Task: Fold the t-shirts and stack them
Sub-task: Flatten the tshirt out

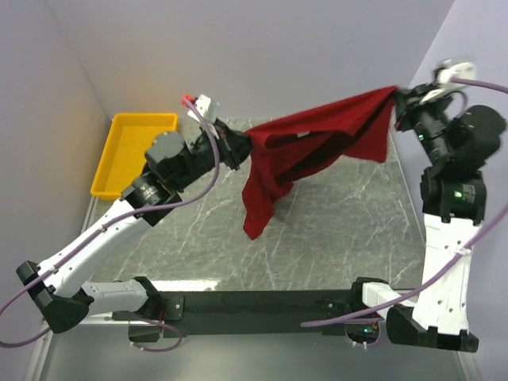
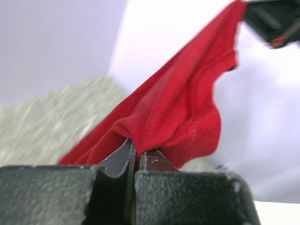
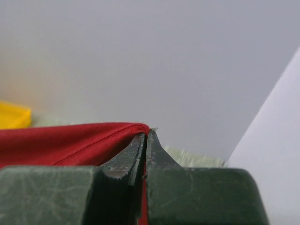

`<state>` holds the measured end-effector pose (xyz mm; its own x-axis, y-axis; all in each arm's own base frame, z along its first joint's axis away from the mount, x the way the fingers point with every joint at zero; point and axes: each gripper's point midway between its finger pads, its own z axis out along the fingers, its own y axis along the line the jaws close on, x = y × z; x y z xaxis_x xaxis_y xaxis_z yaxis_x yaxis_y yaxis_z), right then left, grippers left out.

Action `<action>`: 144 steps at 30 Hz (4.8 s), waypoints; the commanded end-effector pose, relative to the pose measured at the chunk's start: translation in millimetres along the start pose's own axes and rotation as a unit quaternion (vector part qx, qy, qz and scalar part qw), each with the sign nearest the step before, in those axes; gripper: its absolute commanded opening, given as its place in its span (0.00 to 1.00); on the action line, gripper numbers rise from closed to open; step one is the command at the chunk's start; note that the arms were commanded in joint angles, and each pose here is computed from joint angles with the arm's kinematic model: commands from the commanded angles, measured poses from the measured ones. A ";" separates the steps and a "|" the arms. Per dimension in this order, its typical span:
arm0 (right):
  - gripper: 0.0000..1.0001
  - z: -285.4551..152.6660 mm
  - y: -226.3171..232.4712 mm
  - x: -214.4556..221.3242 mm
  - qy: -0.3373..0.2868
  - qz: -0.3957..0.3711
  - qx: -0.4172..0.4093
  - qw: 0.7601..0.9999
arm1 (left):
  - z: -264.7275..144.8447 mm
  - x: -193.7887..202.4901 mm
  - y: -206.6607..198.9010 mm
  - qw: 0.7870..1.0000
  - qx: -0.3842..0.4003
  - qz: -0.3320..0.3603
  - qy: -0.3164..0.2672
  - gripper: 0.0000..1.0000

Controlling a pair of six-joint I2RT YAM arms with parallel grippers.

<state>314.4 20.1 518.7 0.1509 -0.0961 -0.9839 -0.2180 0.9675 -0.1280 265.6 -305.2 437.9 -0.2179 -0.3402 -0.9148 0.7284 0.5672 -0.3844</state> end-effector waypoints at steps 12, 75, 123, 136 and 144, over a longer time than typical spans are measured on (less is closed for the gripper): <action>0.00 -75.5 -31.8 -237.5 -0.297 0.027 0.112 0.948 | -17.4 -156.2 -188.1 0.924 0.362 -0.033 -0.115 0.01; 0.75 -22.5 104.1 381.6 0.478 -0.004 -0.282 0.832 | -194.7 256.4 216.1 0.811 -0.488 -0.270 0.177 0.01; 0.00 -8.6 -27.6 385.0 0.478 -0.095 0.033 0.872 | -193.2 262.1 209.4 0.824 -0.459 -0.282 0.176 0.01; 0.00 126.4 -122.6 383.9 0.391 -0.115 0.255 0.877 | -178.2 256.0 211.5 0.826 -0.451 -0.298 0.158 0.01; 0.56 156.3 -116.7 412.8 0.400 -0.103 0.217 0.884 | -144.5 253.0 209.1 0.837 -0.409 -0.336 0.138 0.01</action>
<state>528.3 -95.7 106.3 -0.7140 -0.2539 -0.6525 0.1025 0.8840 -0.4561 250.1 -149.1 88.6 -0.6487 -0.6352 -0.4191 -0.3295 0.7309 -0.5977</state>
